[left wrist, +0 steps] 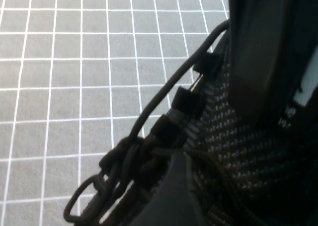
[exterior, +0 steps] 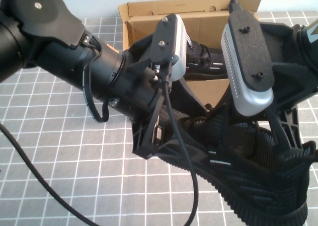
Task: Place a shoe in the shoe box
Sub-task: Hand over the shoe
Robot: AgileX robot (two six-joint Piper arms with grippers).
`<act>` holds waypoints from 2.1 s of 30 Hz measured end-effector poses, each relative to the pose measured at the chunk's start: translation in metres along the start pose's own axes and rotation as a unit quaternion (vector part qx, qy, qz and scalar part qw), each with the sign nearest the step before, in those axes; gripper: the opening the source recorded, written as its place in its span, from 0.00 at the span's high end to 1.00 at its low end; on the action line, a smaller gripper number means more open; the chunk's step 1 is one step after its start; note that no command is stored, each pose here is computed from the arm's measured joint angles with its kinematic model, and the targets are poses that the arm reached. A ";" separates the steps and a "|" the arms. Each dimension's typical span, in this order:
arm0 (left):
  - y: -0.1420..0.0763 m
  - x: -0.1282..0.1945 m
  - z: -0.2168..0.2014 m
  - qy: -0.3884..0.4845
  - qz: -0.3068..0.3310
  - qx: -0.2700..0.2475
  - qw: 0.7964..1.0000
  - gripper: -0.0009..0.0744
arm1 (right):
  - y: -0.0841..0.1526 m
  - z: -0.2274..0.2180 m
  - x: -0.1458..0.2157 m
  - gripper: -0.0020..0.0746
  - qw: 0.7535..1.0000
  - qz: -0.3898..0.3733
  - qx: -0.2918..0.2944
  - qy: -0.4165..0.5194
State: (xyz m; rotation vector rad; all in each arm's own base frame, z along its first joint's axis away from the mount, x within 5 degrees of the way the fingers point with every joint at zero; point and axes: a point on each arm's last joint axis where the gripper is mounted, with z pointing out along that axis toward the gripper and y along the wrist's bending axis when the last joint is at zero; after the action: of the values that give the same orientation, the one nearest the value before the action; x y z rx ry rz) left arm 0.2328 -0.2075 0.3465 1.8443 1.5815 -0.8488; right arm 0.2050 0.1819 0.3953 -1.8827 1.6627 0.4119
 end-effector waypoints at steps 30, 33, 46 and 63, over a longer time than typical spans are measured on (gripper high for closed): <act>0.014 0.007 0.020 -0.031 -0.020 0.028 0.999 0.41 | -0.001 0.002 -0.001 0.98 1.000 -0.004 -0.007 -0.008; 0.014 0.007 0.020 -0.033 -0.031 0.030 0.999 0.55 | -0.001 0.002 -0.001 0.98 1.000 -0.004 -0.007 -0.008; 0.016 0.008 0.022 -0.024 -0.063 0.025 0.997 0.95 | -0.003 0.002 0.001 0.89 0.996 0.088 0.004 0.004; 0.045 0.017 0.022 -0.001 -0.100 -0.124 0.987 0.96 | 0.017 -0.059 0.016 0.65 0.943 0.288 0.157 0.060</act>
State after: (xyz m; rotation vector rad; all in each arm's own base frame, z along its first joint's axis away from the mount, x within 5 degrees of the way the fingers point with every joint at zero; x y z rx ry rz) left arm 0.2766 -0.2202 0.3201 1.5283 1.8049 -0.7008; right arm 0.1821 0.1328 0.4281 -1.1919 2.2078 0.2370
